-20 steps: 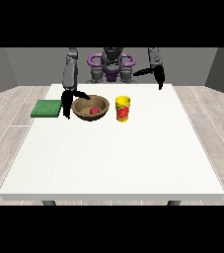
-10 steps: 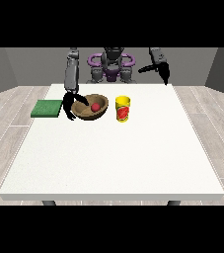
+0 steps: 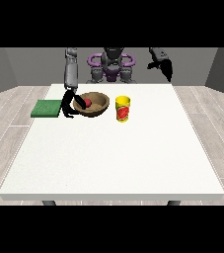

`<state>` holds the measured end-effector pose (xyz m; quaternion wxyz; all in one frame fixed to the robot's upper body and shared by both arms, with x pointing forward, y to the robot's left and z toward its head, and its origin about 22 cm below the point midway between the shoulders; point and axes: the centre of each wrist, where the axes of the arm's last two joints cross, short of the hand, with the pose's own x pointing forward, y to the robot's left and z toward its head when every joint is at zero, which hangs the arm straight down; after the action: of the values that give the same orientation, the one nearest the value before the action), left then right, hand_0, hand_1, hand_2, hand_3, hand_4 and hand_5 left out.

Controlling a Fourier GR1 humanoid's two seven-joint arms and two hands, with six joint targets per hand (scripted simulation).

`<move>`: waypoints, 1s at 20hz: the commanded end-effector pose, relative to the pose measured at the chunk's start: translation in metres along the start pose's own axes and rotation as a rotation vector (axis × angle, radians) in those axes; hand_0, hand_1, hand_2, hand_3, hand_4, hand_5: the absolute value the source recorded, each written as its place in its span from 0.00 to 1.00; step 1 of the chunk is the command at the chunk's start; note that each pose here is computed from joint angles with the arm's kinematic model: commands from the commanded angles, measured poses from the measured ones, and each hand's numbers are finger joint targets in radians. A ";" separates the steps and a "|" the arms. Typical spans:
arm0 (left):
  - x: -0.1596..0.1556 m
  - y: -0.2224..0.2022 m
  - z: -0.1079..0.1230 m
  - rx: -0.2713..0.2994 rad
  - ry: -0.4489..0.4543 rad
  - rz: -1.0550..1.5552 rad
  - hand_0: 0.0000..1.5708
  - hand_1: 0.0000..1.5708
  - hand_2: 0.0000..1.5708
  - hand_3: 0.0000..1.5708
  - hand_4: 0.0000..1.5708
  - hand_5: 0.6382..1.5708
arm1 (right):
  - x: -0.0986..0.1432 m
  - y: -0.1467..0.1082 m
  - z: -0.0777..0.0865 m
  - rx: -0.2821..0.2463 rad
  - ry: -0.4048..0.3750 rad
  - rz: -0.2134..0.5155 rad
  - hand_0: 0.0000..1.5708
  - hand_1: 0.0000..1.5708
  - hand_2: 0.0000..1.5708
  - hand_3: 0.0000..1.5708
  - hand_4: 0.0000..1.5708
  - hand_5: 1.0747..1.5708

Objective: Pick the cup and pour the ball into the bowl, then pick the bowl and place it on the pad

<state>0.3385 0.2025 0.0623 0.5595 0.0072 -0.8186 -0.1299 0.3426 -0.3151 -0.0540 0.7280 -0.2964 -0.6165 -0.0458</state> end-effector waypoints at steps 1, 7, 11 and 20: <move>-0.027 0.017 0.014 0.048 0.093 0.023 0.00 0.00 0.00 0.00 0.61 0.84 | 0.019 0.021 -0.003 0.011 0.154 0.088 1.00 1.00 1.00 0.60 0.55 0.99; -0.075 0.048 0.067 0.176 0.300 0.008 0.00 0.00 0.00 0.00 0.64 0.82 | 0.061 0.035 -0.010 0.144 0.249 0.194 1.00 1.00 1.00 0.56 0.51 0.99; -0.057 0.059 0.047 0.169 0.258 0.011 0.00 0.00 0.00 0.00 0.64 0.83 | 0.076 0.004 -0.027 0.115 0.227 0.087 1.00 1.00 1.00 0.46 0.51 1.00; -0.064 0.078 0.063 0.203 0.178 0.021 0.00 0.00 0.00 0.00 0.74 0.88 | 0.088 -0.079 -0.052 0.098 0.167 0.069 1.00 1.00 1.00 0.43 0.50 1.00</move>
<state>0.3122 0.2826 -0.0040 0.6404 0.0692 -0.7632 -0.0513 0.3713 -0.3597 0.0266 0.8021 -0.2750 -0.5298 -0.0172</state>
